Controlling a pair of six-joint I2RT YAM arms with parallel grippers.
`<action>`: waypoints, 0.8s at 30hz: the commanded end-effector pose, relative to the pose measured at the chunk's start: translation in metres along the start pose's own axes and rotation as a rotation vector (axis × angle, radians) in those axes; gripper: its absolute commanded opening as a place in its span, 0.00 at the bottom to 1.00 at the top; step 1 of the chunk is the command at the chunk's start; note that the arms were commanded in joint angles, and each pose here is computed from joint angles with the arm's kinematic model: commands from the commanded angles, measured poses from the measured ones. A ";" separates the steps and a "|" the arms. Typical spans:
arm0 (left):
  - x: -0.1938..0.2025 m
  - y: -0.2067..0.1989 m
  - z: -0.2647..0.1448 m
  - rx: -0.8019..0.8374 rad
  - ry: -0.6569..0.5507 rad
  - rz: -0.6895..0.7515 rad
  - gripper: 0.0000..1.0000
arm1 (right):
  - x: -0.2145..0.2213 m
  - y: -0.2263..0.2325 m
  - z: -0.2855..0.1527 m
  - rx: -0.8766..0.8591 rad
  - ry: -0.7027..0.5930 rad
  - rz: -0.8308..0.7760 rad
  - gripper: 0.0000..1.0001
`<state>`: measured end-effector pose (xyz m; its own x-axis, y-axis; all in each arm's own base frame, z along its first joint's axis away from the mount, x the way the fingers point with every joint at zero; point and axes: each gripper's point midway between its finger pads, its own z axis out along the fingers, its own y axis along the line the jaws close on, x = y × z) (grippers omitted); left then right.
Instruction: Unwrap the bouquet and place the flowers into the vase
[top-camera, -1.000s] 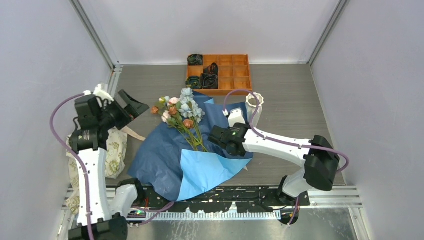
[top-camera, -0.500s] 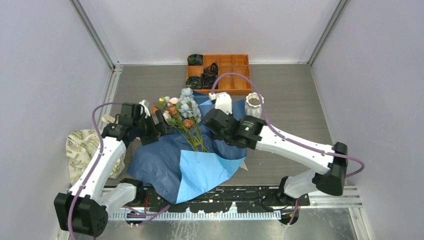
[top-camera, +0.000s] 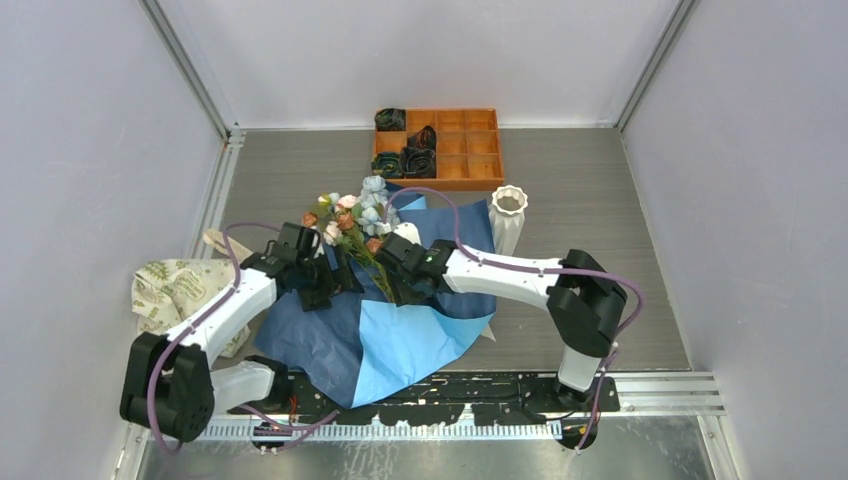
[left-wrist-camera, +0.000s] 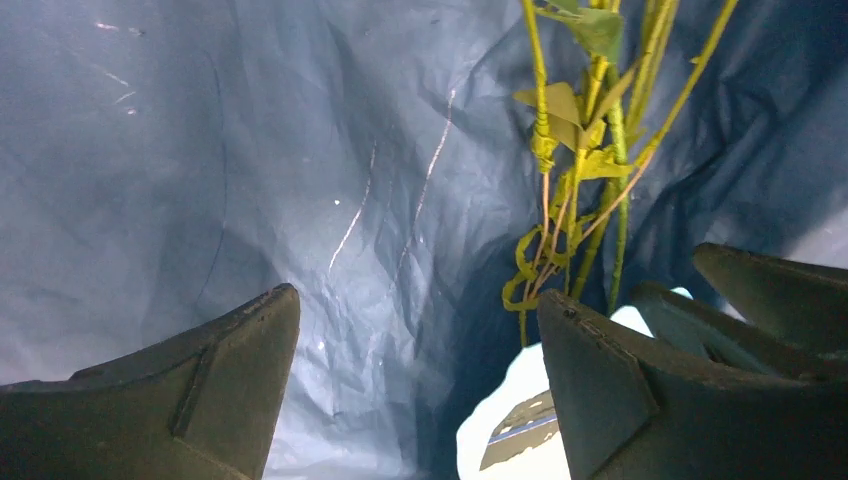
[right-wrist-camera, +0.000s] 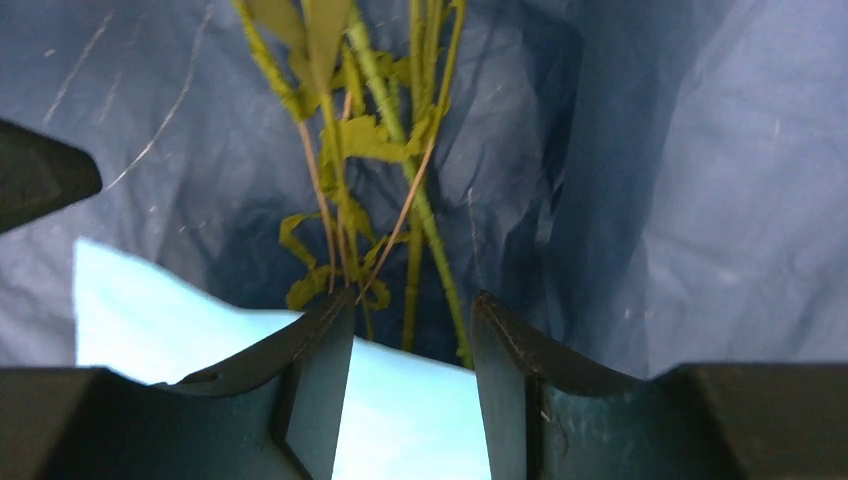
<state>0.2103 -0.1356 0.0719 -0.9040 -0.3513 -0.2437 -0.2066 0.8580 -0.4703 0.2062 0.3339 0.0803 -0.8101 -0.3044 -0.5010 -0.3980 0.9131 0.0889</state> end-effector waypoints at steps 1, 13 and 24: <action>-0.016 -0.007 0.019 0.019 -0.060 -0.013 0.88 | -0.008 -0.002 0.019 -0.026 0.006 0.042 0.52; -0.035 0.005 0.060 -0.077 -0.061 -0.048 0.88 | -0.012 -0.012 0.064 -0.001 0.093 0.079 0.50; -0.062 0.013 0.093 -0.133 -0.046 -0.054 0.88 | -0.046 -0.038 0.100 0.039 0.133 0.090 0.41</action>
<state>0.2830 -0.1552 0.0332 -0.8805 -0.4172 -0.2252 -0.2865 0.8467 -0.4483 0.2685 0.3440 0.0199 -0.9016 -0.2427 -0.3581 -0.3052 0.9435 0.1289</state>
